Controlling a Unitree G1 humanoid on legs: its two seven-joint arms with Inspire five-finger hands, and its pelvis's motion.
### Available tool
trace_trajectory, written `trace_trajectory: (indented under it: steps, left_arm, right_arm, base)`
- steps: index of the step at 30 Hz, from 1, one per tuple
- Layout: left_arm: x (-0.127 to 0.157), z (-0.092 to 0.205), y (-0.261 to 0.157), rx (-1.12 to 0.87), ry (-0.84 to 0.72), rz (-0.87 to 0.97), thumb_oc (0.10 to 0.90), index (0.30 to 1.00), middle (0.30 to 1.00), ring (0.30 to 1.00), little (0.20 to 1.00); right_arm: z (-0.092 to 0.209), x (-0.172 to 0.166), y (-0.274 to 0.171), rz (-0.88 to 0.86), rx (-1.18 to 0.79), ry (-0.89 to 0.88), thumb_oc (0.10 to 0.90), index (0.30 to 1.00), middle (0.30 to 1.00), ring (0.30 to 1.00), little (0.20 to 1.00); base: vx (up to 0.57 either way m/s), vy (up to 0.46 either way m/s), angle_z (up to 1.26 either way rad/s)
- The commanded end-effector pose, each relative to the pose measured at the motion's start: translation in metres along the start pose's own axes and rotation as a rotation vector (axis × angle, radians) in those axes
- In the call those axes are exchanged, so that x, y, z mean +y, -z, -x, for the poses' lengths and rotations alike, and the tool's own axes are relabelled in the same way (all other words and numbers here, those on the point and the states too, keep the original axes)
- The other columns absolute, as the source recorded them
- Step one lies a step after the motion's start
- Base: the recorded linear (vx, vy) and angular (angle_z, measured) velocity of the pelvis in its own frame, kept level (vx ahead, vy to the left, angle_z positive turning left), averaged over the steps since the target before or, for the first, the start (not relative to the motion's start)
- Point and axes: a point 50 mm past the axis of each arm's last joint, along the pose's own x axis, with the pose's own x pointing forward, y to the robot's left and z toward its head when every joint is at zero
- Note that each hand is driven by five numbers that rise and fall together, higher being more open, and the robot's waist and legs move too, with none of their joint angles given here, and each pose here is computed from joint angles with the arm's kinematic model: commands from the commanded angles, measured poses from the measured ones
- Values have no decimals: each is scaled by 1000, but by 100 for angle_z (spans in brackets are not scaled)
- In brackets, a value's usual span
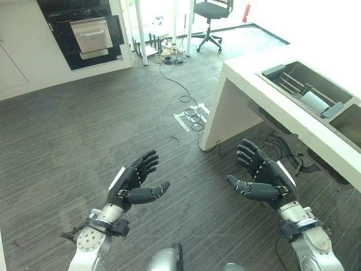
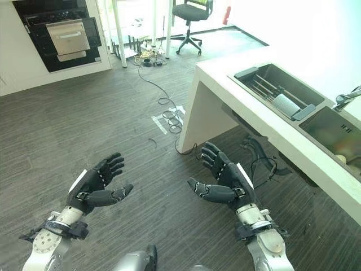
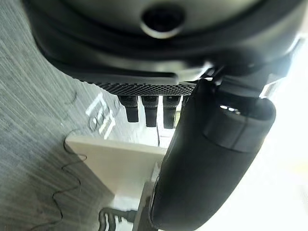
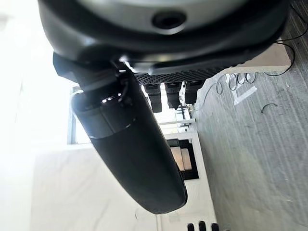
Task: Place the dishes in the dishwasher.
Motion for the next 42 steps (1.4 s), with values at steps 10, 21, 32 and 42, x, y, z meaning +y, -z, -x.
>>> trace_trajectory:
  steps: [10,21,32,42]
  left_arm:
    - [1,-7,-78,-391,-47,-188,800,900,900,900,900]
    - [-9,-8,-92,-512,-115,-114,800,900,900,900,900]
    - [-15,0,-102,-625,-107,-124,800,900,900,900,900]
    - [-17,-6,-142,-865,-104,-129,800,900,900,900,900]
  right_arm:
    - [-15,-10,-64,52,-356,-54,800,900,900,900,900]
    - [-16,-14,-85,135,-442,55,800,900,900,900,900]
    - [-22,-9,-93,152,-483,7,800,900,900,900,900]
    - [-13,-5,-102,128,-551,46,800,900,900,900,900]
  base:
    - [229,-194,-74]
    - [259,-267,2]
    - [271,-36,-40]
    - [308,296,-72]
